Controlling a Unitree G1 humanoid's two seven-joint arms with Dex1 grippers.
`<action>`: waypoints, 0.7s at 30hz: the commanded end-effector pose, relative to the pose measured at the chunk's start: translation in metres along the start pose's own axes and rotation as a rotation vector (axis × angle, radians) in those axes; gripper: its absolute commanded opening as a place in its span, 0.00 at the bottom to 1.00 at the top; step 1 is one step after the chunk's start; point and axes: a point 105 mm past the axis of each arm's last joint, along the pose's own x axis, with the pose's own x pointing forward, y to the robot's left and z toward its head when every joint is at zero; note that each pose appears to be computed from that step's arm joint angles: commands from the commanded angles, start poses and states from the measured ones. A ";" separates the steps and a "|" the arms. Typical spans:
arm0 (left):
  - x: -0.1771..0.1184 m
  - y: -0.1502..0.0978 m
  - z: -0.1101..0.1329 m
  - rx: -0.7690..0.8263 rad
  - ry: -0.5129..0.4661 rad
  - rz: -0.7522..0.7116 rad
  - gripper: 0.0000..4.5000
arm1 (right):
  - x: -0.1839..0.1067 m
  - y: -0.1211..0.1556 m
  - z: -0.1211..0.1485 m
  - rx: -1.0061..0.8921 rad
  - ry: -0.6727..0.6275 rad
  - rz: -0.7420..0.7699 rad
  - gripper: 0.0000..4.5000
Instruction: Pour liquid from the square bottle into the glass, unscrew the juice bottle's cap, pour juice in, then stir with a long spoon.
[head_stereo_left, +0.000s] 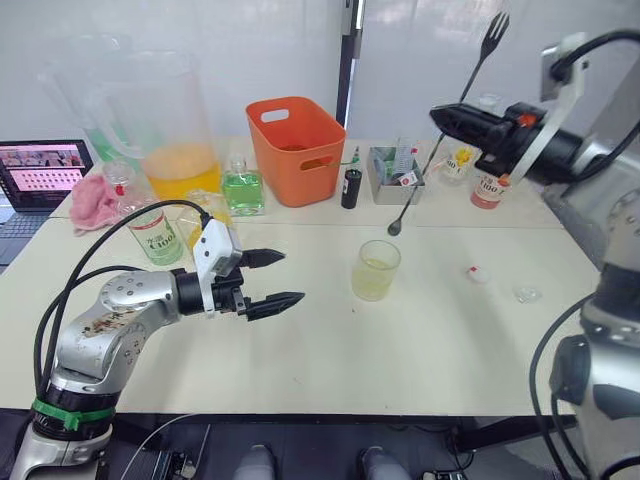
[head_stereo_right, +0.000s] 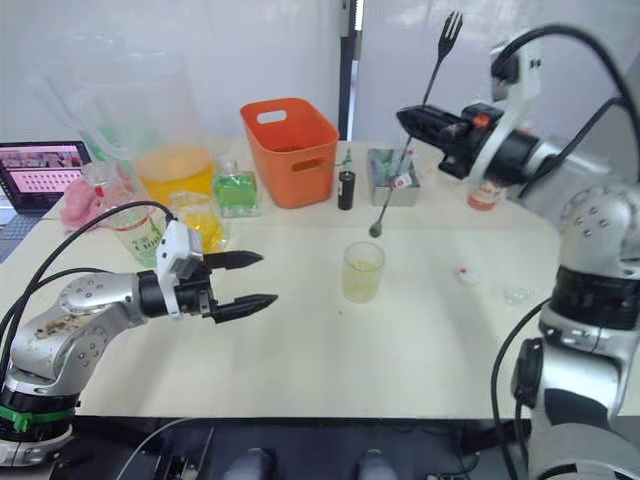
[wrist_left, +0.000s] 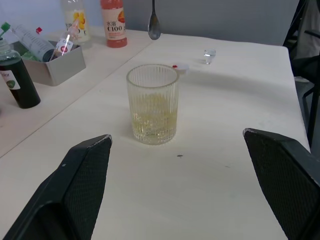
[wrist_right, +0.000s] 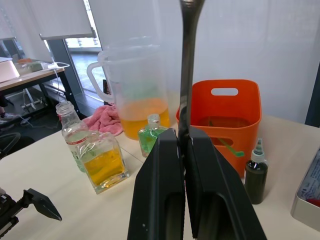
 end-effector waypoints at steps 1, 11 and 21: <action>-0.005 0.000 0.031 0.059 -0.086 -0.004 0.99 | -0.012 -0.005 0.006 -0.052 0.100 -0.027 0.00; -0.013 -0.009 0.035 0.044 -0.102 0.007 0.99 | -0.043 -0.046 -0.072 -0.009 0.738 -0.136 0.00; -0.025 -0.029 0.026 0.016 -0.066 -0.027 0.99 | -0.035 -0.060 -0.141 0.226 0.985 -0.163 0.00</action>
